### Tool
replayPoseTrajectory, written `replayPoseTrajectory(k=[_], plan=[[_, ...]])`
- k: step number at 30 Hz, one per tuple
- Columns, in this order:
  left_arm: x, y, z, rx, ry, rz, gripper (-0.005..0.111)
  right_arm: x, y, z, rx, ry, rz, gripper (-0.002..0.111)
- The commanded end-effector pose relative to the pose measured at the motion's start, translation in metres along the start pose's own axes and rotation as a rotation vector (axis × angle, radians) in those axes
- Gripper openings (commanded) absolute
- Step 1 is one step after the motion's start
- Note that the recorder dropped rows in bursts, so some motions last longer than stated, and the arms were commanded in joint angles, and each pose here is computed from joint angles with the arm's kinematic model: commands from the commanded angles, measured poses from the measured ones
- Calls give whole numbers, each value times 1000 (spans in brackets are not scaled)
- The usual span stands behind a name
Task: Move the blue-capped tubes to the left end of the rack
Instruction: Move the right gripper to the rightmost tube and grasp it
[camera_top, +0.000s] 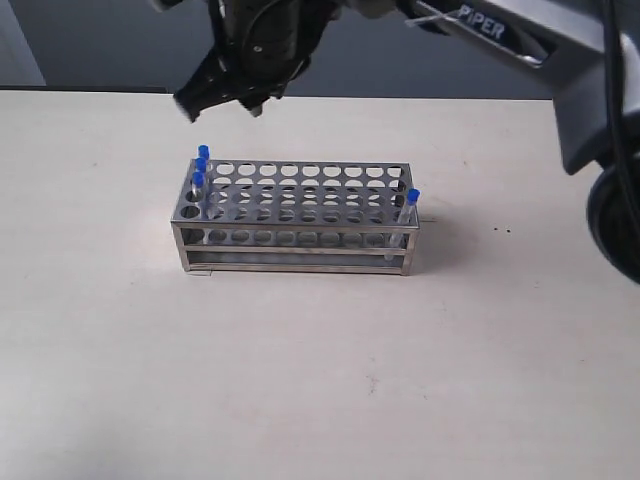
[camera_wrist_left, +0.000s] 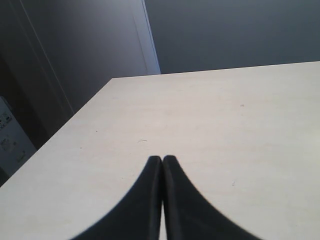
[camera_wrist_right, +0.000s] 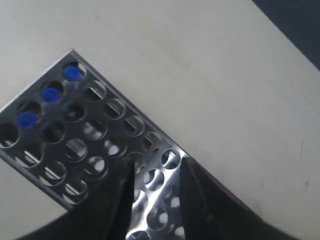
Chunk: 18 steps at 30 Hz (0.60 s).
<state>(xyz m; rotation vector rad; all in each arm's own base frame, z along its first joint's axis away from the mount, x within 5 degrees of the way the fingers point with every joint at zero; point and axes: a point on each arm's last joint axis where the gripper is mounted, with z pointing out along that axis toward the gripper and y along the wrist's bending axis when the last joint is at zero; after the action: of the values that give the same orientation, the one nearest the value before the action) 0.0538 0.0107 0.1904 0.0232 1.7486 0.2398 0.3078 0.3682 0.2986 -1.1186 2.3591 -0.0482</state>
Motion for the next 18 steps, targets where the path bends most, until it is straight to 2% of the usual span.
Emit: replayPoseTrajectory(k=[1,5,9,13,18], plan=[[0,0,1,5,-7,-5,0,16,-42,-2,-7,57,119,31],[0,0,1,5,-7,-5,0,41,-63,3,5,141,158,31],[0,0,1,5,-7,-5,0,71,-73,1,3,224,180,31],[0,0,1,5,-7,-5,0,98,-76,0,4,298,186,31],[0,0,1,5,-7,-5,0,112,-72,4,-34,329,208,31]])
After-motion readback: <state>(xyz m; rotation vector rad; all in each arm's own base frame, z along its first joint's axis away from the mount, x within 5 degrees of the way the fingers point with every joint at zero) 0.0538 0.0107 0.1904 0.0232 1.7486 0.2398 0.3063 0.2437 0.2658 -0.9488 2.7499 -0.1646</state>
